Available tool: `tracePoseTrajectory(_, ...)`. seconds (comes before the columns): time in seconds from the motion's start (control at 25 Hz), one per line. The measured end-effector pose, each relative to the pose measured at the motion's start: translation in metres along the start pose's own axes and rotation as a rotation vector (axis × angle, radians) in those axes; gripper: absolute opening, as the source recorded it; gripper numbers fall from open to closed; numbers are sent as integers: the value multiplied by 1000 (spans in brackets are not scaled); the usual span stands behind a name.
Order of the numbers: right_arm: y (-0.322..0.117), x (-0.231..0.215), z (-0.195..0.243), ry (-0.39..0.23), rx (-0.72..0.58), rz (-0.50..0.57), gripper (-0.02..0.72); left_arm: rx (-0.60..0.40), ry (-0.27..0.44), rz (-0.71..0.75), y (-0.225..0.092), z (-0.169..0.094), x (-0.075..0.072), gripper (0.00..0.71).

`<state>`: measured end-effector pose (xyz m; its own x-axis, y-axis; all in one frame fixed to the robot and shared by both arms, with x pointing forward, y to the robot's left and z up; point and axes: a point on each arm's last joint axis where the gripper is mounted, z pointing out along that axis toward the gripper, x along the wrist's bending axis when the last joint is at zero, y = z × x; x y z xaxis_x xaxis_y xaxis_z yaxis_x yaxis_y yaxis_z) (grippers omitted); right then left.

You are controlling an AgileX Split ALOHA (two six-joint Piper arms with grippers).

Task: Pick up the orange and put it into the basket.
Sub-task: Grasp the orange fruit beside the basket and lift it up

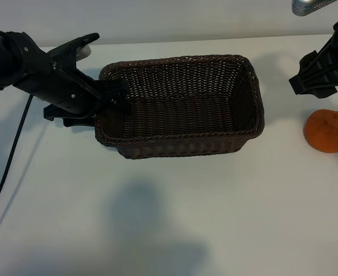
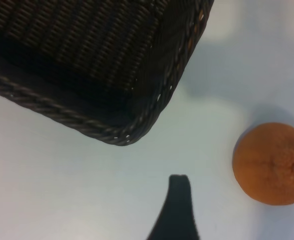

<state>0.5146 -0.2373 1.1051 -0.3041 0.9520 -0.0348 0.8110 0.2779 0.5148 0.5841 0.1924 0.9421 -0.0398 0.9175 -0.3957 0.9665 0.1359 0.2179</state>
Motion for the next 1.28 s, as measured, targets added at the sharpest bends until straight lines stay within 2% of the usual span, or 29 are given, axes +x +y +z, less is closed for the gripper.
tracePoseTrajectory(0.2, 0, 0, 0, 0, 1, 0, 594, -12, -5, 3, 0, -5, -2, 701)
tracePoseTrajectory(0.4, 0, 0, 0, 0, 2, 0, 594, -51, -2, 21, 2, -21, -6, 691)
tracePoseTrajectory(0.56, -1, 0, 0, 1, 8, 0, 594, -86, 44, 50, 1, -41, -7, 687)
tracePoseTrajectory(0.88, -1, 0, 0, 1, 9, 0, 594, -144, 186, 101, -5, -82, -4, 673)
tracePoseTrajectory(1.08, -1, 0, 0, 2, 14, 0, 594, -166, 208, 111, -6, -92, -4, 663)
tracePoseTrajectory(1.28, -1, 0, 0, 2, 14, -1, 594, -128, 228, 113, -10, -94, -2, 657)
